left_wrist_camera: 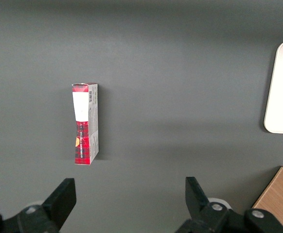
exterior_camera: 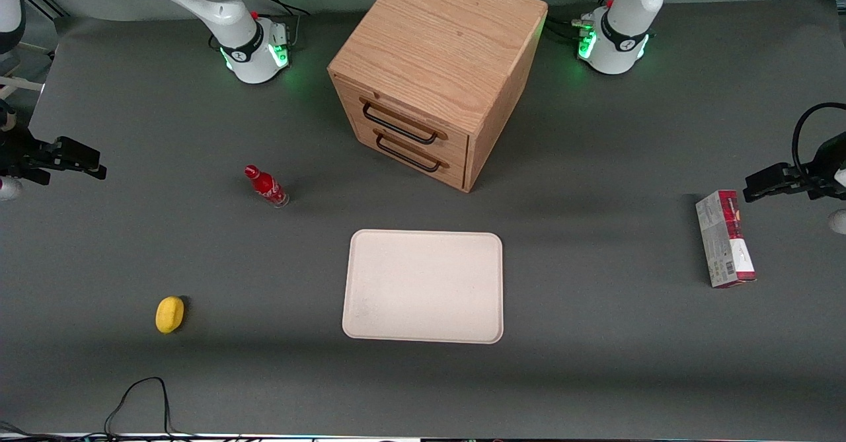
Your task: Open upper drawer
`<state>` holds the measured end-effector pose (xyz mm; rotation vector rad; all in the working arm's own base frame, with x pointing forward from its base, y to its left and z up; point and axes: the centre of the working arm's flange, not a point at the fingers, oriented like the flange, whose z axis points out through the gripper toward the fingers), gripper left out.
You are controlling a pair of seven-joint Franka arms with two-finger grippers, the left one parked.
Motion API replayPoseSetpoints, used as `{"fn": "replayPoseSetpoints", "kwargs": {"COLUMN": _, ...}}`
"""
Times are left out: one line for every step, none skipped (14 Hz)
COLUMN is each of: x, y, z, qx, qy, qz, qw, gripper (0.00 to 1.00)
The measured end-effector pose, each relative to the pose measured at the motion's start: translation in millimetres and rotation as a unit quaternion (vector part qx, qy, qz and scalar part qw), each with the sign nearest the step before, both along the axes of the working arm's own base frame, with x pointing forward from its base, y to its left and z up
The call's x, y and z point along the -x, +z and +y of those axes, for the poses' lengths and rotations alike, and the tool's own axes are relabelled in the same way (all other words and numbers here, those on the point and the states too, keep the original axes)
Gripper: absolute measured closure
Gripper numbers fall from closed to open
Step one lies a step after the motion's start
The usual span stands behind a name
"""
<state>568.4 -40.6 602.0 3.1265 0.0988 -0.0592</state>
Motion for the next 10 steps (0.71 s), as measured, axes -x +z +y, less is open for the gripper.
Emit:
{"fn": "replayPoseSetpoints", "kwargs": {"x": 0, "y": 0, "z": 0, "qx": 0.0, "qy": 0.0, "qz": 0.0, "qw": 1.0, "gripper": 0.0}}
{"fn": "replayPoseSetpoints", "kwargs": {"x": 0, "y": 0, "z": 0, "qx": 0.0, "qy": 0.0, "qz": 0.001, "qw": 1.0, "gripper": 0.0}}
{"fn": "replayPoseSetpoints", "kwargs": {"x": 0, "y": 0, "z": 0, "qx": 0.0, "qy": 0.0, "qz": 0.001, "qw": 1.0, "gripper": 0.0}}
{"fn": "replayPoseSetpoints", "kwargs": {"x": 0, "y": 0, "z": 0, "qx": 0.0, "qy": 0.0, "qz": 0.001, "qw": 1.0, "gripper": 0.0}}
{"fn": "replayPoseSetpoints", "kwargs": {"x": 0, "y": 0, "z": 0, "qx": 0.0, "qy": 0.0, "qz": 0.001, "qw": 1.0, "gripper": 0.0}}
{"fn": "replayPoseSetpoints", "kwargs": {"x": 0, "y": 0, "z": 1, "qx": 0.0, "qy": 0.001, "qz": 0.001, "qw": 1.0, "gripper": 0.0}}
{"fn": "replayPoseSetpoints", "kwargs": {"x": 0, "y": 0, "z": 2, "qx": 0.0, "qy": 0.002, "qz": 0.001, "qw": 1.0, "gripper": 0.0}}
{"fn": "replayPoseSetpoints", "kwargs": {"x": 0, "y": 0, "z": 5, "qx": 0.0, "qy": 0.004, "qz": 0.001, "qw": 1.0, "gripper": 0.0}}
{"fn": "replayPoseSetpoints", "kwargs": {"x": -1, "y": -1, "z": 11, "qx": -0.002, "qy": 0.009, "qz": 0.001, "qw": 1.0, "gripper": 0.0}}
{"fn": "replayPoseSetpoints", "kwargs": {"x": -2, "y": -1, "z": 23, "qx": -0.004, "qy": 0.019, "qz": 0.001, "qw": 0.9998, "gripper": 0.0}}
